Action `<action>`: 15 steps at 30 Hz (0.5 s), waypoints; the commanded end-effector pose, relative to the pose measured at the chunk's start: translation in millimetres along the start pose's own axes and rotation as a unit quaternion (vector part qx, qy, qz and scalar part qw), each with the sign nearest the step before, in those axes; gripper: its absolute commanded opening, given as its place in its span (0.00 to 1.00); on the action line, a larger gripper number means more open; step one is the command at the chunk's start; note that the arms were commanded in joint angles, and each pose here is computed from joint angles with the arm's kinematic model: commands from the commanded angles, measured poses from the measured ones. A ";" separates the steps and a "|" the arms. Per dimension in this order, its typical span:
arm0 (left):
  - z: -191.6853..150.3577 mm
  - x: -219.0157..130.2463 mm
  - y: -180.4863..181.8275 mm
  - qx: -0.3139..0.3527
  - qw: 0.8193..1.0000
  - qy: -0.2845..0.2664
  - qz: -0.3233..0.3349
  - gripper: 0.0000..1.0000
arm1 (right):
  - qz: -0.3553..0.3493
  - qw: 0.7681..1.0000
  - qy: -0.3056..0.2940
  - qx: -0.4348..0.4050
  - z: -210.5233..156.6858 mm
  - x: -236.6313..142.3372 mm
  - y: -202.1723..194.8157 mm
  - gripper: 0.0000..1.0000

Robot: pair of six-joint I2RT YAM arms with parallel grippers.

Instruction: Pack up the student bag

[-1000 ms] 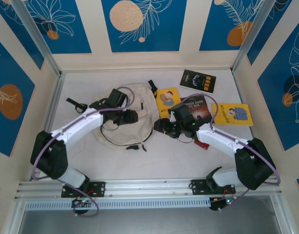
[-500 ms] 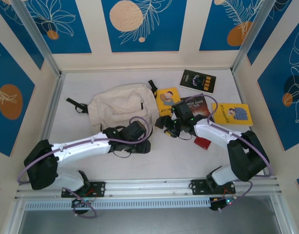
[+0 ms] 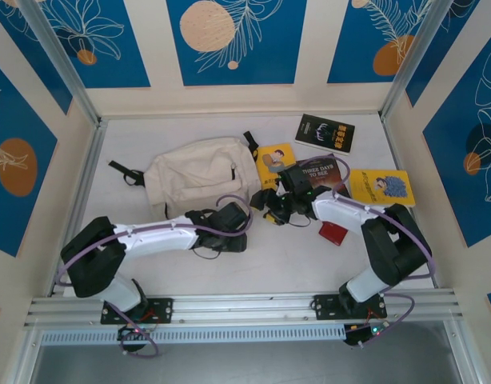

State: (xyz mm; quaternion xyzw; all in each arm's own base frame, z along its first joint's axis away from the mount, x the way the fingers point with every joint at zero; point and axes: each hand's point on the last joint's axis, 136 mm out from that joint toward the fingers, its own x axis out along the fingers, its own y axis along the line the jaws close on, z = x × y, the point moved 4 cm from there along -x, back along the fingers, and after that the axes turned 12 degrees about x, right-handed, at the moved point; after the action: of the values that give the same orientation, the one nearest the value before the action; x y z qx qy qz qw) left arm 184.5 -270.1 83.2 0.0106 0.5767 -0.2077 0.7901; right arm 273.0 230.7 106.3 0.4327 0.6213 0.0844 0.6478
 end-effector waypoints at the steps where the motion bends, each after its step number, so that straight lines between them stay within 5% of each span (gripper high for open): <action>1: 3.0 16.3 4.0 -0.017 1.000 -0.011 -0.002 0.47 | 0.020 0.999 0.034 0.008 -0.7 7.6 12.1 0.67; 15: 7.7 29.3 18.9 -0.064 0.996 -0.066 0.007 0.31 | 0.040 0.995 0.093 0.009 -8.7 44.8 29.9 0.52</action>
State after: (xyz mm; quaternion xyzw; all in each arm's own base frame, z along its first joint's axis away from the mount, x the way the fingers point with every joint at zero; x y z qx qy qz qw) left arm 192.4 -271.1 57.4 -0.0323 0.5598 -0.1904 0.8058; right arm 288.0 268.0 85.8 0.4457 0.6561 0.1165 0.5977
